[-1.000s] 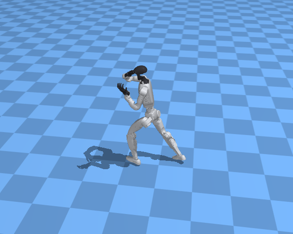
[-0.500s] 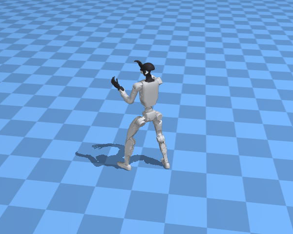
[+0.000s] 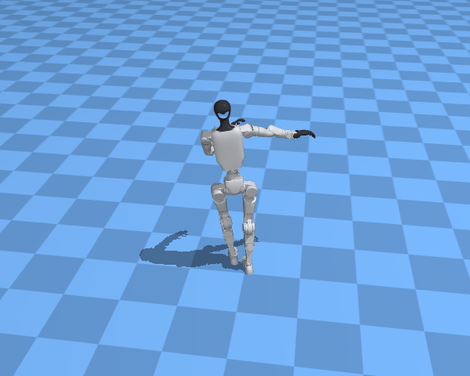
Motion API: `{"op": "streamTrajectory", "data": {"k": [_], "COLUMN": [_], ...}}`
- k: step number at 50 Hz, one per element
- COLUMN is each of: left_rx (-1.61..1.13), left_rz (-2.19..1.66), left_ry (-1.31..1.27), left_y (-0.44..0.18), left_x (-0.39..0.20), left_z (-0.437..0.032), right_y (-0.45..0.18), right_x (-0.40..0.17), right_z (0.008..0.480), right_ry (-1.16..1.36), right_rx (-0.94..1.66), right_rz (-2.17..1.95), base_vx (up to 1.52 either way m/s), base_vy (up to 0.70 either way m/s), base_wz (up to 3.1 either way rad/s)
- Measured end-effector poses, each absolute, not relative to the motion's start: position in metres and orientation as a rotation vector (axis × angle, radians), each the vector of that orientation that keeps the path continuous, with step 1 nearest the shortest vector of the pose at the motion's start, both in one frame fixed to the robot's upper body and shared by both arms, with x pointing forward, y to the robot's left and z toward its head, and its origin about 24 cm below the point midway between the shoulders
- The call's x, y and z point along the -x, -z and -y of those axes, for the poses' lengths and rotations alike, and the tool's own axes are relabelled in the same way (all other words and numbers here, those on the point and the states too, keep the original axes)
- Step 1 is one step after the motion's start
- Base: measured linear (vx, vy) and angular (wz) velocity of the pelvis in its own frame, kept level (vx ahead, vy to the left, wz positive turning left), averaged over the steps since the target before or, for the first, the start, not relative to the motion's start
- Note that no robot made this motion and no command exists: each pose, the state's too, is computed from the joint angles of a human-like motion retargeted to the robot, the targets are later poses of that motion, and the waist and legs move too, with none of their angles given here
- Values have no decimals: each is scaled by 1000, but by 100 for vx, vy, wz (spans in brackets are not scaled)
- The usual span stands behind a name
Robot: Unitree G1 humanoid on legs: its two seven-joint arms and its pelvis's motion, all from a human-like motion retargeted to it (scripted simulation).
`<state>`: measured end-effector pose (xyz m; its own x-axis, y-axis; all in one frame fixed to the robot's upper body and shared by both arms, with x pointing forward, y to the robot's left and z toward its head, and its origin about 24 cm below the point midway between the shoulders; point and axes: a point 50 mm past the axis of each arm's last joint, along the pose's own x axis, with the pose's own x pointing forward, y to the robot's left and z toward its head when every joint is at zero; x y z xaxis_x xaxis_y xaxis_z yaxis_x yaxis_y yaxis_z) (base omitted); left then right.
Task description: Kungfu
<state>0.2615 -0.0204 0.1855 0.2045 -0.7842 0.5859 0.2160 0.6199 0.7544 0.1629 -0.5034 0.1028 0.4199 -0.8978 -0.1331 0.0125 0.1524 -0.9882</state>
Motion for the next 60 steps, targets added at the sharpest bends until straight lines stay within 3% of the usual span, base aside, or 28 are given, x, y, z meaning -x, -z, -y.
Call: {"op": "streamTrajectory", "data": {"k": [9,14,20,27,35,45,52,60], "left_rx": [-657,-542,-503,-595,-661,-717,-756,-671], "left_rz": [998,899,815,823,539,150,-124,-366], "left_ry": [803,803,900,903,675,545,409,396], "left_y": [-162,-141,-124,-110,-64,3,39,87], "left_x": [-278,-281,-278,-271,-288,-260,-225,-189], "left_z": [-25,-40,-26,-29,-91,-171,-233,-229], "right_y": [-25,31,73,96,120,160,166,165], "right_x": [-154,-142,-104,-48,-72,11,-11,-60], "right_z": [467,430,403,390,348,269,248,239], "right_ry": [615,248,-73,33,25,-76,-123,-151], "right_rx": [956,1081,1161,1049,908,642,595,597], "right_rz": [-850,-1040,-1258,-1481,-1413,-1593,-1522,-1377], "base_vx": [-1,-2,3,7,-19,13,-5,7], "base_vy": [-35,1,17,14,-11,-34,-59,16], "base_wz": [-66,-161,131,101,-80,40,-74,-48]}}
